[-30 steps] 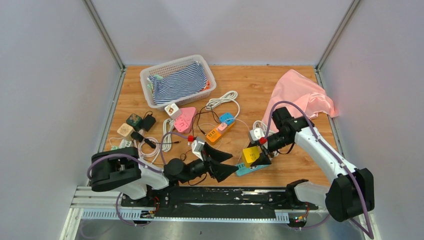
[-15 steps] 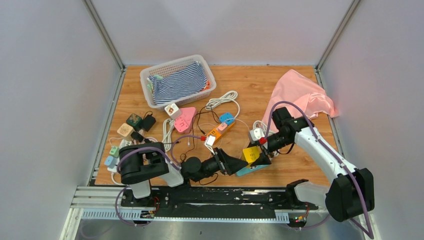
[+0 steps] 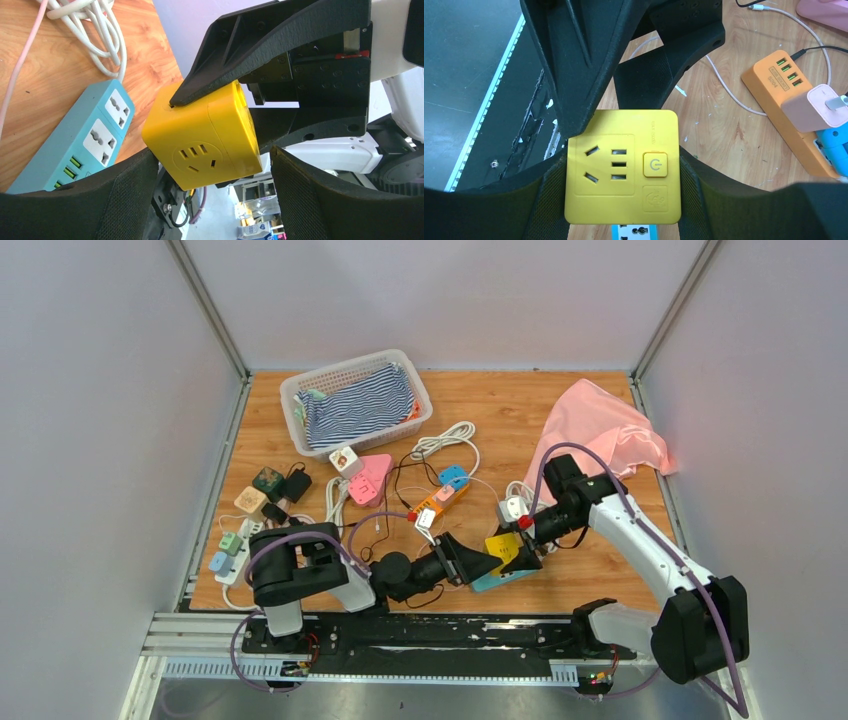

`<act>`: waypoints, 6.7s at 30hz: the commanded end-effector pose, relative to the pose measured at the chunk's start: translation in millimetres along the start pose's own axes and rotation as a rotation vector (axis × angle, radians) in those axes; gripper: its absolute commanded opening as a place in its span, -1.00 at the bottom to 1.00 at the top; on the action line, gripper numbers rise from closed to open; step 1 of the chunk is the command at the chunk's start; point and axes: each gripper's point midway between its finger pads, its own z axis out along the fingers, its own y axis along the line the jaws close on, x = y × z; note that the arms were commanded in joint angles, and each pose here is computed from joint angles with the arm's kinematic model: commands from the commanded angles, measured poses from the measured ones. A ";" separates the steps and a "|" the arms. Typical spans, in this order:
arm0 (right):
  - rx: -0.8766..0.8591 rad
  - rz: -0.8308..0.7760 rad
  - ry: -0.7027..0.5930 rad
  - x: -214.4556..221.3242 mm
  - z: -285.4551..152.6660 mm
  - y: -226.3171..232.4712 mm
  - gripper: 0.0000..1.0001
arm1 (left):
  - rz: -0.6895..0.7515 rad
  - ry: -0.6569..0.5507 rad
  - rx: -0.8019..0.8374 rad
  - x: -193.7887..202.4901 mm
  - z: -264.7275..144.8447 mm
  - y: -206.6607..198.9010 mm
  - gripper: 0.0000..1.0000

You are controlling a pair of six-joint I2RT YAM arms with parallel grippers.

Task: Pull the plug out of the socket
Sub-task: Place the plug at the center of the board, then pick up the socket from the corner of the board.

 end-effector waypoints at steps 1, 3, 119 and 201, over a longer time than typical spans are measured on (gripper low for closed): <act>-0.026 0.003 -0.022 -1.5 5.1 6.6 -1.00 | -0.039 -0.032 0.009 -4.5 2.6 -4.0 0.54; -0.025 0.004 -0.020 -1.2 5.0 6.7 -1.00 | -0.049 -0.038 0.007 -6.0 2.1 -4.0 0.49; 1.077 0.799 0.081 135.6 -141.7 -454.6 0.26 | 1.068 -0.056 -0.325 -70.1 -91.1 96.6 1.00; -0.080 -0.184 0.463 109.2 19.2 -2.0 0.58 | 1.260 -0.051 -0.859 -146.4 -133.4 84.2 1.00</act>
